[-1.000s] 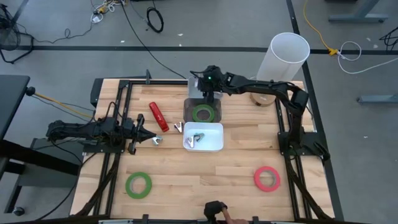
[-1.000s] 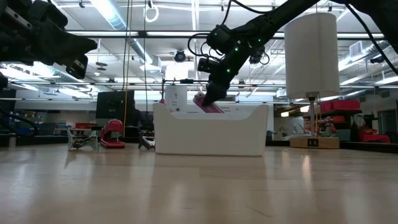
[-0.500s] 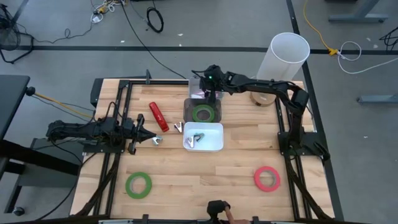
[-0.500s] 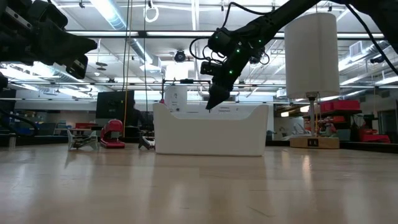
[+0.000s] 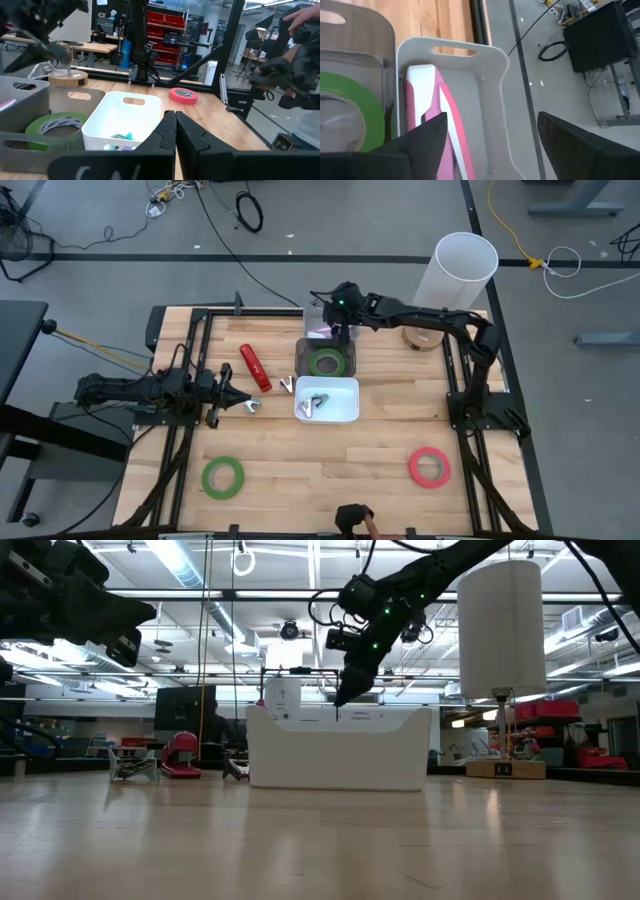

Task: Pick and place Stapler, Stapler remover, tape
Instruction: Put the pink tape in the black bin

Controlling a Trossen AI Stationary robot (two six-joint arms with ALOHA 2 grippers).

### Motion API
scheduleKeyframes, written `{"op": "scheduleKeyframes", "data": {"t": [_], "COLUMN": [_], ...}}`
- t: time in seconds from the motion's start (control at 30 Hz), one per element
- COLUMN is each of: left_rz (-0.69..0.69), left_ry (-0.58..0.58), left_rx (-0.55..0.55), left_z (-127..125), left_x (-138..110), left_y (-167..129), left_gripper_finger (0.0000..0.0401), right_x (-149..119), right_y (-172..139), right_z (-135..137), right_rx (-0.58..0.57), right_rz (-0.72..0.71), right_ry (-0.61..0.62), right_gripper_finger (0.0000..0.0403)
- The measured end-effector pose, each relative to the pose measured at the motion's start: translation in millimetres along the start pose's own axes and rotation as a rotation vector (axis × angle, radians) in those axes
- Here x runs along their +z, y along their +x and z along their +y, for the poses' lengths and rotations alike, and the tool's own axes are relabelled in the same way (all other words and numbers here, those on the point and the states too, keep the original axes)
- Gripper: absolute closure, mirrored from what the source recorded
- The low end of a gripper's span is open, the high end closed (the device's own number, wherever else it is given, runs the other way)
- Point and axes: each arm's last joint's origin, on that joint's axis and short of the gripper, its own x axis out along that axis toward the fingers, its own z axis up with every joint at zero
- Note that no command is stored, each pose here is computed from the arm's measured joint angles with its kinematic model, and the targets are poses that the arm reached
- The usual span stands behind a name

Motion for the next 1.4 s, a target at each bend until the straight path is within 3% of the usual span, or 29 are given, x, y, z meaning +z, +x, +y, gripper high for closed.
{"op": "scheduleKeyframes", "data": {"t": [0.23,0.47,0.9,1.13,1.4], "left_rz": [0.000,0.000,0.000,0.000,0.000], "left_ry": [0.000,0.000,0.000,0.000,0.000], "left_rx": [0.000,0.000,0.000,0.000,0.000], "left_z": [0,0,0,0,0], "left_x": [0,0,0,0,0], "left_y": [0,0,0,0,0], "left_gripper_finger": [0.0398,0.0398,0.0398,0.0398,0.0398], "right_x": [2,4,9,-11,-41], "right_y": [-35,-77,-147,-173,-198], "right_z": [-4,6,29,56,89], "right_rx": [0.017,0.120,0.191,0.236,0.316], "right_rz": [0.011,0.019,-0.016,-0.041,0.009], "right_ry": [0.034,-0.026,-0.119,-0.192,-0.167], "right_gripper_finger": [0.0094,0.0094,0.0094,0.0094,0.0094]}}
